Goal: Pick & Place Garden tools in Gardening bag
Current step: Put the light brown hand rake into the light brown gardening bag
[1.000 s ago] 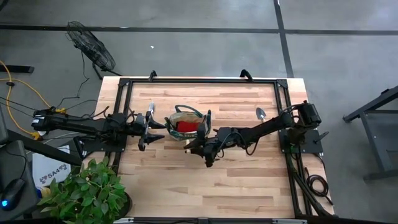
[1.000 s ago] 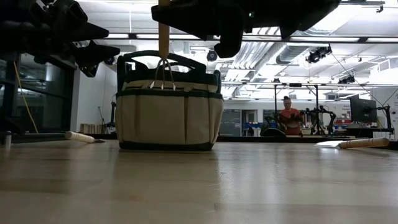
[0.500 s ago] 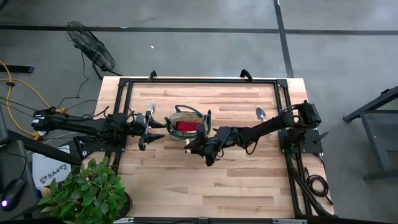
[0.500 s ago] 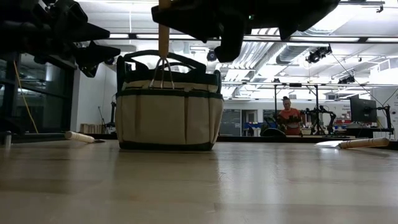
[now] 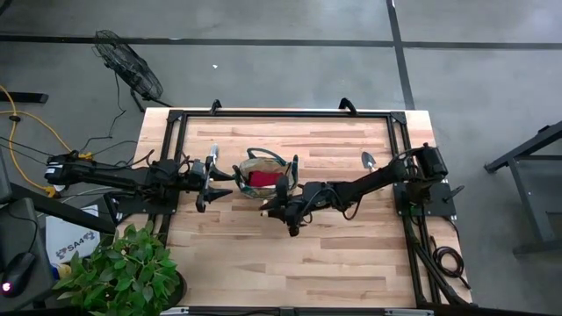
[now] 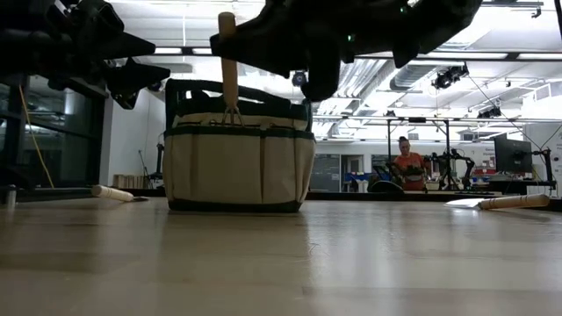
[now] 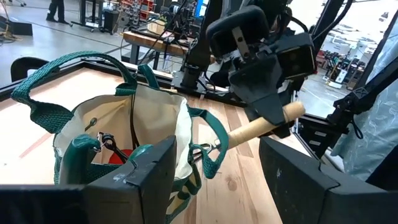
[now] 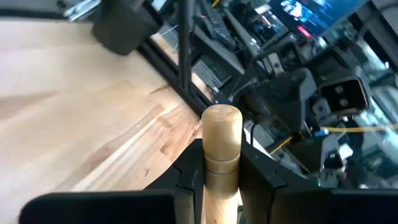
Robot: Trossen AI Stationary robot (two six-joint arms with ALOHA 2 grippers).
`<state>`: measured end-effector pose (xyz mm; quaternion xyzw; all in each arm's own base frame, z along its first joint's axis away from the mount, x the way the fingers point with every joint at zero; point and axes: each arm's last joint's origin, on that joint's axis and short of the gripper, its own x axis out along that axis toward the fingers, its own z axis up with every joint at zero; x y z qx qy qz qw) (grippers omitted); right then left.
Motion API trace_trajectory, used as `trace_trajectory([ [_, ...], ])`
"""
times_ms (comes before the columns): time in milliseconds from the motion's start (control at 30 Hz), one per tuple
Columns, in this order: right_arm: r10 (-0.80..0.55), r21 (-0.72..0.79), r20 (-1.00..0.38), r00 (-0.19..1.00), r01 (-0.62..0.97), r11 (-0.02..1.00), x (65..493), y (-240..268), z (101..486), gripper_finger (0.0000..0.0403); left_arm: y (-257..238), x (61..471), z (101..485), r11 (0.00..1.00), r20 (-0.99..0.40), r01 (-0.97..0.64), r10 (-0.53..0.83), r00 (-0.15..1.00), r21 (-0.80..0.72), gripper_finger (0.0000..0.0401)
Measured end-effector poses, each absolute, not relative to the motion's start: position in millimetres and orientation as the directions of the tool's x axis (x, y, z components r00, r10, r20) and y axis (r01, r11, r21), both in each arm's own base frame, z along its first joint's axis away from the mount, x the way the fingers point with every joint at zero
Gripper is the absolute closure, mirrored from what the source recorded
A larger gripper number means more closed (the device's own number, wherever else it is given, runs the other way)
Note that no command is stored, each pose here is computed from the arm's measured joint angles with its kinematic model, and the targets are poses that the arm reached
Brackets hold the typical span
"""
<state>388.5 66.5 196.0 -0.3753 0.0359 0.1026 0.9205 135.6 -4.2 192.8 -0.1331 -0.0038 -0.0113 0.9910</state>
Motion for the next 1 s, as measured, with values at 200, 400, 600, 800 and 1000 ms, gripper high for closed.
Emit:
trace_trajectory([
  [200, 0.136, -0.557, -0.122, 0.983, -0.181, 0.81, 389.6, 61.7, 198.1, 0.0342, -4.1, 135.6, 192.9, 0.964, 0.011, 0.023, -0.021, 1.0, -0.266, 0.0175],
  [400, 0.106, -0.425, -0.15, 0.983, -0.161, 0.891, 390.9, 49.9, 195.3, 0.0342, -4.1, 135.6, 192.9, 0.961, 0.01, 0.023, -0.021, 1.0, -0.275, 0.0175],
  [600, 0.08, -0.374, -0.158, 0.984, -0.135, 0.918, 392.1, 37.5, 194.5, 0.0342, -4.1, 135.6, 192.9, 0.961, 0.01, 0.023, -0.021, 1.0, -0.275, 0.0175],
  [800, 0.108, -0.261, -0.158, 0.981, -0.147, 0.954, 393.2, 23.6, 194.5, 0.0342, -4.2, 135.6, 192.6, 0.961, 0.008, 0.023, -0.022, 1.0, -0.275, 0.0175],
  [1000, 0.091, -0.202, -0.171, 0.981, -0.125, 0.971, 393.4, 17.1, 193.4, 0.0342, -4.2, 135.6, 191.4, 0.961, -0.005, 0.019, -0.021, 1.0, -0.275, 0.0175],
])
